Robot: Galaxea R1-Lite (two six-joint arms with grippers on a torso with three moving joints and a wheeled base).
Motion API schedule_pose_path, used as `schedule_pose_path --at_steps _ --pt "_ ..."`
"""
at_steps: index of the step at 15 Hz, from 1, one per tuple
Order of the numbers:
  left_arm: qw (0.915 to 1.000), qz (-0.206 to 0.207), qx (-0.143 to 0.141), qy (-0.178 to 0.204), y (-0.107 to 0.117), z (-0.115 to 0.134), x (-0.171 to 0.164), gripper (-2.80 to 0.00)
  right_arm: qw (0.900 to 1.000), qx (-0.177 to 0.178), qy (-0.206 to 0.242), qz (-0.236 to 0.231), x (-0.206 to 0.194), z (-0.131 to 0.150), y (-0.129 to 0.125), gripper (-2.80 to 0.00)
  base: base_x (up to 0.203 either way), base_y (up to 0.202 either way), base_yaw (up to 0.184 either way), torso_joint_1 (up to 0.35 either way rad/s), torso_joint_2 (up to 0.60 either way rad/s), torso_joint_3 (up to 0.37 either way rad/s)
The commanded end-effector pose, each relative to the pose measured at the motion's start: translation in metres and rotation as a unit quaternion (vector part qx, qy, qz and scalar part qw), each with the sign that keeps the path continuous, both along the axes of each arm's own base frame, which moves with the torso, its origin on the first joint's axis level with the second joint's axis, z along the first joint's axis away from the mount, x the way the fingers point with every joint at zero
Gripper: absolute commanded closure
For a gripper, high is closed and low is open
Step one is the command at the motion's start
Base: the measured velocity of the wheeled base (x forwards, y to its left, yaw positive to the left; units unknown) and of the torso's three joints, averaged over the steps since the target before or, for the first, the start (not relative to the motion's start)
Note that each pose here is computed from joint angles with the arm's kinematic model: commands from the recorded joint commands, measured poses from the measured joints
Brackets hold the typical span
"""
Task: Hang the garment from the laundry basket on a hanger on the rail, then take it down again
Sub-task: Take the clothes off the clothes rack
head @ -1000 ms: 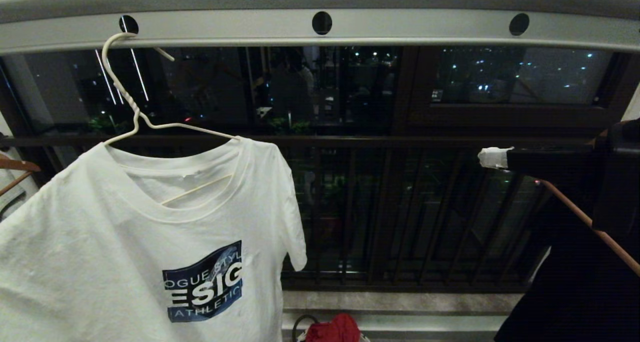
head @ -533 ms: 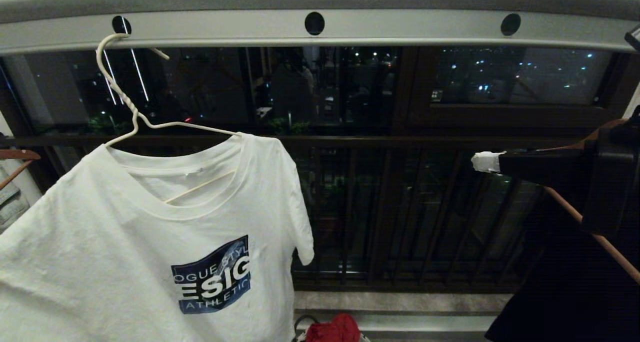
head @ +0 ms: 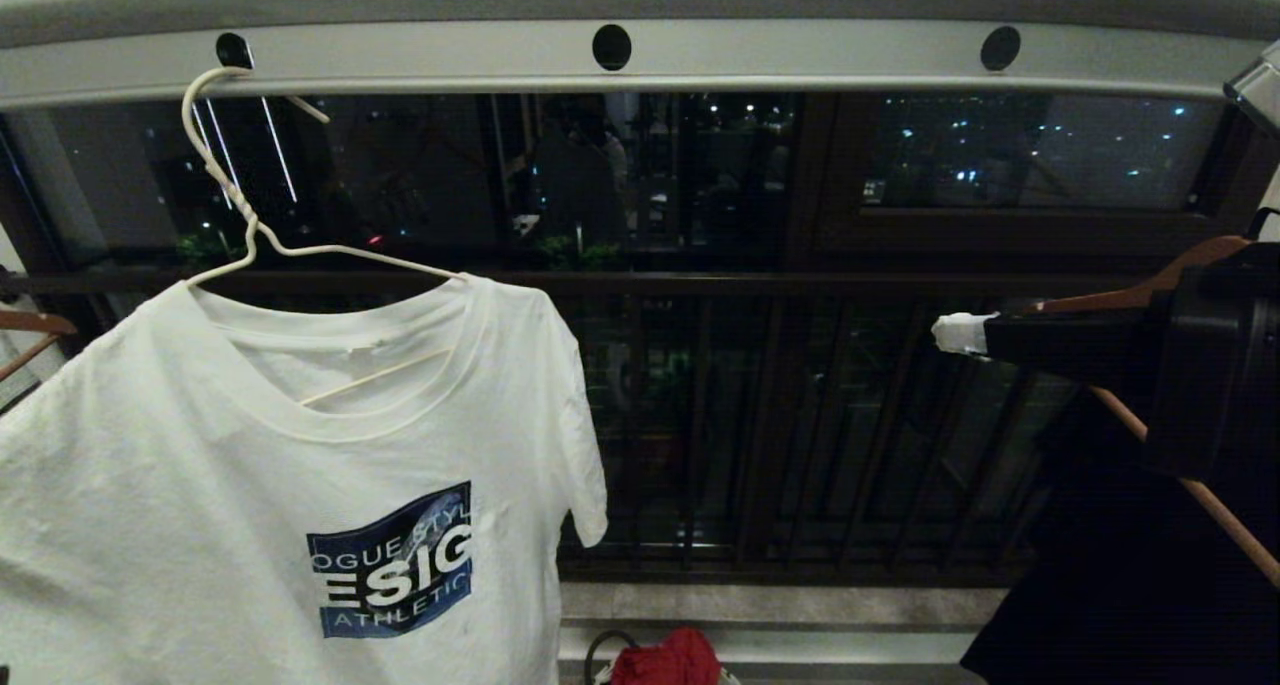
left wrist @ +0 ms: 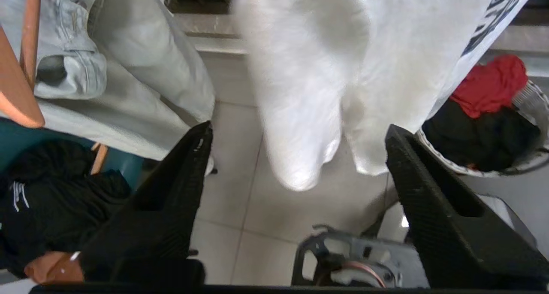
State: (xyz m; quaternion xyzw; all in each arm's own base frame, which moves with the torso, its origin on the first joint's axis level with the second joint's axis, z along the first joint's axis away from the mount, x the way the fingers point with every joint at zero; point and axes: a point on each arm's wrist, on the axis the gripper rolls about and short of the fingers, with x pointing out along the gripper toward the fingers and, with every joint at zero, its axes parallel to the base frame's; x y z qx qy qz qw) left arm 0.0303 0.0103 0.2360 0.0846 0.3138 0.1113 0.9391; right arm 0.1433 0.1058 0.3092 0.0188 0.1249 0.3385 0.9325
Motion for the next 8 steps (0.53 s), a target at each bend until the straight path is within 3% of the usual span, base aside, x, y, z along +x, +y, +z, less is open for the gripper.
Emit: schedule_pose_path --at_steps 1,3,4,8 --pt "0.9999 0.001 -0.003 0.012 0.002 -0.009 0.004 -2.8 1.0 -0.001 0.001 0.001 0.0 0.0 0.0 0.0 0.0 0.0 0.0 0.0 0.0 0.0" --pt "0.9995 0.002 -0.01 0.031 0.003 -0.017 0.009 -2.8 1.0 -0.001 0.002 0.001 0.0 -0.001 0.001 0.0 0.0 0.0 0.0 0.0 0.0 0.0" --pt "0.9994 0.004 -0.01 0.034 0.005 -0.019 0.013 0.0 1.0 -0.001 0.002 0.001 0.0 -0.001 0.001 0.0 0.0 0.0 0.0 0.0 0.0 0.0" --pt "1.0 0.004 0.004 0.001 0.011 -0.026 0.029 0.0 1.0 -0.002 0.004 0.001 0.001 -0.002 0.001 0.0 0.0 0.0 0.0 0.0 0.0 0.0"
